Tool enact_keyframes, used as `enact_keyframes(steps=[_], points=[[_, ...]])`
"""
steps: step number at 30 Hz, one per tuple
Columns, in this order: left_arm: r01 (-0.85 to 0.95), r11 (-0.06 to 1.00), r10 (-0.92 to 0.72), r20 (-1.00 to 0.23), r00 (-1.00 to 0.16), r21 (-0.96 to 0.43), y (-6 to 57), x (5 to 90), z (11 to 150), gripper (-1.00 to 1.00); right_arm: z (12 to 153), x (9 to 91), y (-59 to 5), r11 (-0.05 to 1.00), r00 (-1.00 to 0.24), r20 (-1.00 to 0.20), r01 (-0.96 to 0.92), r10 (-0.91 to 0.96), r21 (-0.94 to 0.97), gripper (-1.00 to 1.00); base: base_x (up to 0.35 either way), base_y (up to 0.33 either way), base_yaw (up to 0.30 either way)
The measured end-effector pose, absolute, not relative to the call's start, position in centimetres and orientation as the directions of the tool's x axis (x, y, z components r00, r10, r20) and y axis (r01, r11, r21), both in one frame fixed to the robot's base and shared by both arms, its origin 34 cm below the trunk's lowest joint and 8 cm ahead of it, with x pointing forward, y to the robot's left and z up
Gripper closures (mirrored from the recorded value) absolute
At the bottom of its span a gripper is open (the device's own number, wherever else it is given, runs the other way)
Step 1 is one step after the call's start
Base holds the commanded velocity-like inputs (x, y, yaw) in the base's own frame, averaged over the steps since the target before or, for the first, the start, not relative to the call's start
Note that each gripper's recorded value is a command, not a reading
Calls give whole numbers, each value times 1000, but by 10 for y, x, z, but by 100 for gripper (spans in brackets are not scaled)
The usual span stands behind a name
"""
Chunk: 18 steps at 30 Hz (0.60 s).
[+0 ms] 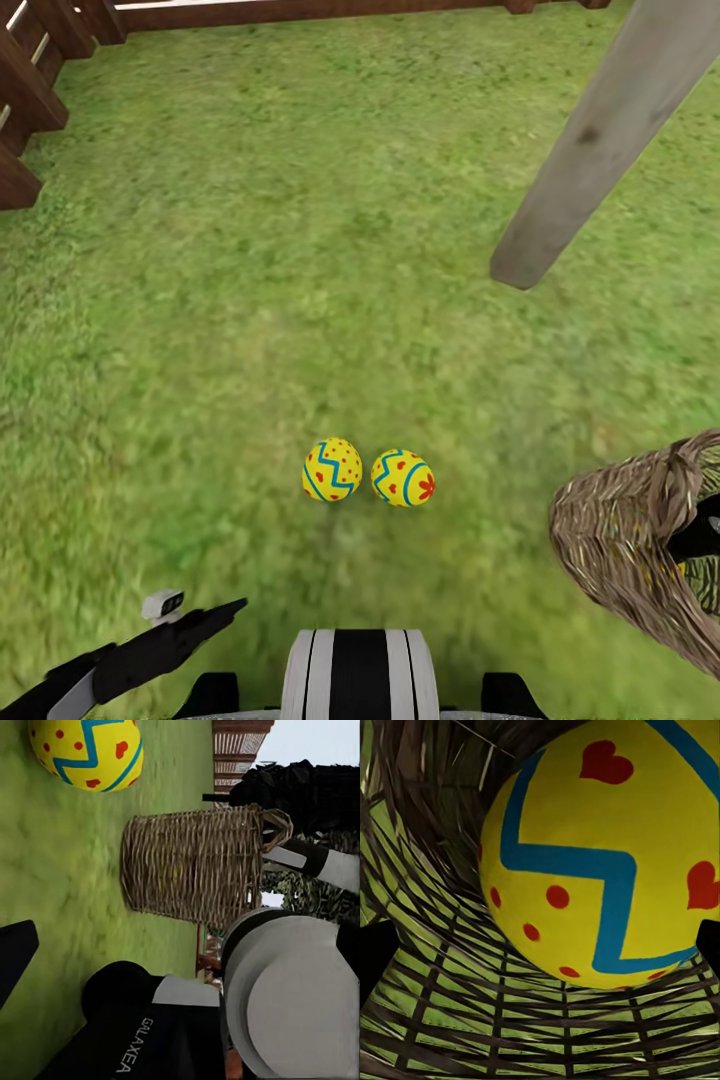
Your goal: Take the three Easter eggs out of the wicker basket on the lawn in the garden, then place them on the lawn next to a single tree (choose any tree) so that all three eggs are next to the same tree and none are left in the basket.
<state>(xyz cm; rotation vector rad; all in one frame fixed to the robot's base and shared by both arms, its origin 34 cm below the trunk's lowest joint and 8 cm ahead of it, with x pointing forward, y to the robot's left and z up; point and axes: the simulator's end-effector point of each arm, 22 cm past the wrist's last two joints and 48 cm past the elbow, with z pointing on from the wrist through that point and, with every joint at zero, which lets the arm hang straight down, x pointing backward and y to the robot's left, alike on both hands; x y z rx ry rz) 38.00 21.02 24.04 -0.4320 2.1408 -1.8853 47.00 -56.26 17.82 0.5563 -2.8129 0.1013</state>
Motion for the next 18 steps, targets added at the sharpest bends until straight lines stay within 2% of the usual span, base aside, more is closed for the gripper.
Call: enact_keyframes(steps=[9, 18], points=[[-63, 100, -384, 20, -923, -993, 207, 373, 242, -100, 171, 469, -561, 922, -886, 283, -388, -367, -18, -100, 0, 0, 0], [-68, 102, -385, 24, -923, -992, 208, 371, 241, -100, 180, 491, -615, 896, -905, 273, -388, -327, -215, -100, 0, 0, 0]])
